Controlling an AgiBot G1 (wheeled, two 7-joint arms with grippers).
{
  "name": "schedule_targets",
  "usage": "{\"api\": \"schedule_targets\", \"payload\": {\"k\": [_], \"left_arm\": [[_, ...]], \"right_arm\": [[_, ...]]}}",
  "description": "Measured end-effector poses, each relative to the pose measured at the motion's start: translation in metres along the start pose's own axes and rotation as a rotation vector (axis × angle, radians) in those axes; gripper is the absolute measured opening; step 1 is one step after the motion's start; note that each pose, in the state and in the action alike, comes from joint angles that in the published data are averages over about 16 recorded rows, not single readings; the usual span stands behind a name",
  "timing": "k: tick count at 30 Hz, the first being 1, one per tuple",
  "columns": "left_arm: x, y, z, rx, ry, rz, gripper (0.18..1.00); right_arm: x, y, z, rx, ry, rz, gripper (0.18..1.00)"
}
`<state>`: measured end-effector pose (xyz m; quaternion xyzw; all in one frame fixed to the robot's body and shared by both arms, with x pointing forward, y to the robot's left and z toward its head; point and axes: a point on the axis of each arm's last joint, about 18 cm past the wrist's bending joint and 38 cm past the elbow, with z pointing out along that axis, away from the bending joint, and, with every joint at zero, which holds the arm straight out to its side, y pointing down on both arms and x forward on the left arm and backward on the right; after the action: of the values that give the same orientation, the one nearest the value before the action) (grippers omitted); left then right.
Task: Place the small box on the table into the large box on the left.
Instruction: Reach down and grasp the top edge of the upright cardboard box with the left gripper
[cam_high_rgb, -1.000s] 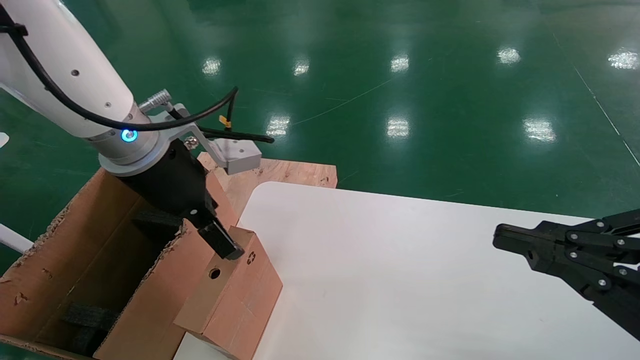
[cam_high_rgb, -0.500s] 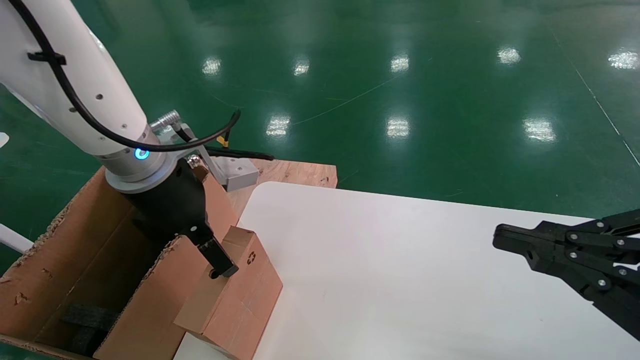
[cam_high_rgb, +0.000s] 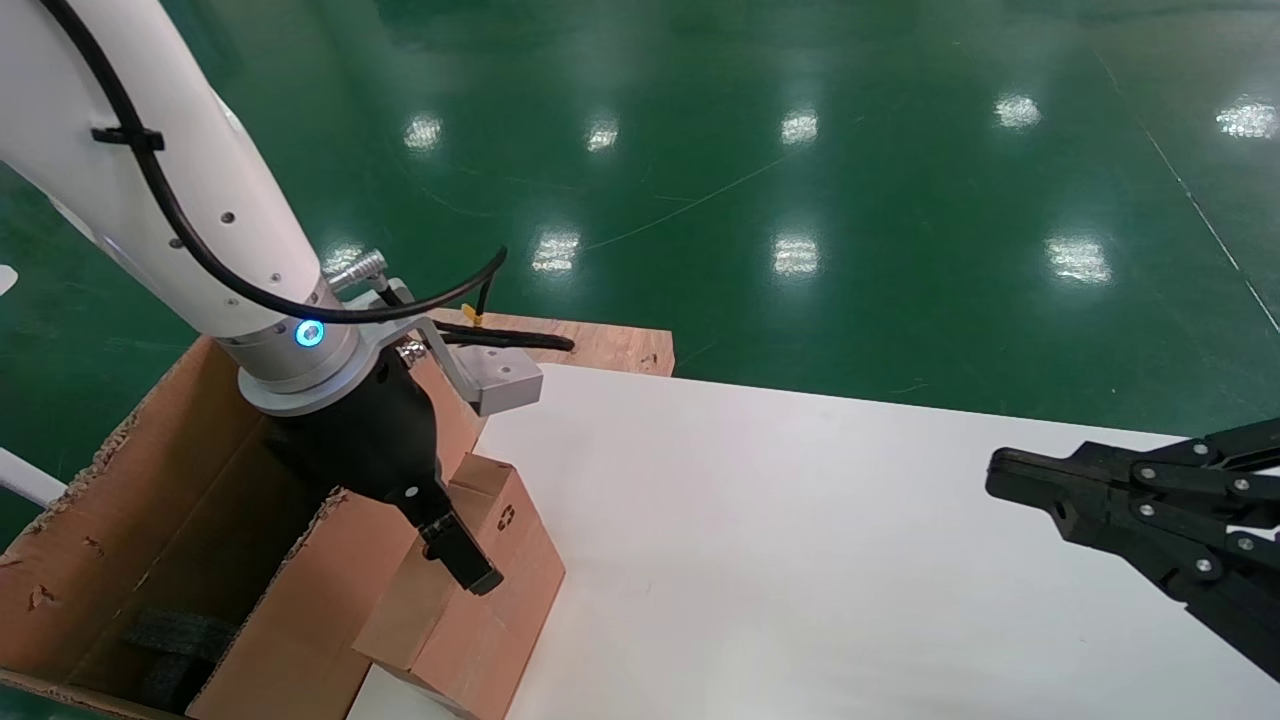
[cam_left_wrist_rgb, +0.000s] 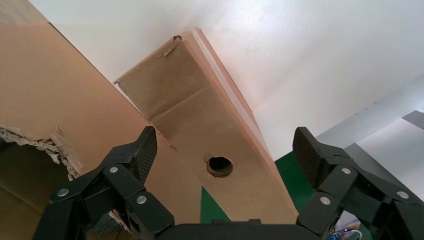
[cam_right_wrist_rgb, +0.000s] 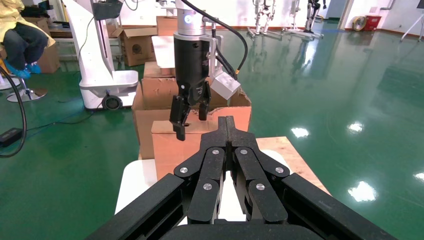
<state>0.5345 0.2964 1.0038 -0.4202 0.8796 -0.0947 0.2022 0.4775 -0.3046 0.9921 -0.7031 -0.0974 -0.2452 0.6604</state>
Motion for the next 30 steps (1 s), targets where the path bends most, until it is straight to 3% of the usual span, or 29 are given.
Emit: {"api": "schedule_targets", "payload": {"k": [30], "left_arm": [[-0.006, 0.003, 0.028, -0.031, -0.024, -0.011, 1.001]], "right_arm": [[0.000, 0.000, 0.000, 0.000, 0.000, 0.000, 0.191]]}}
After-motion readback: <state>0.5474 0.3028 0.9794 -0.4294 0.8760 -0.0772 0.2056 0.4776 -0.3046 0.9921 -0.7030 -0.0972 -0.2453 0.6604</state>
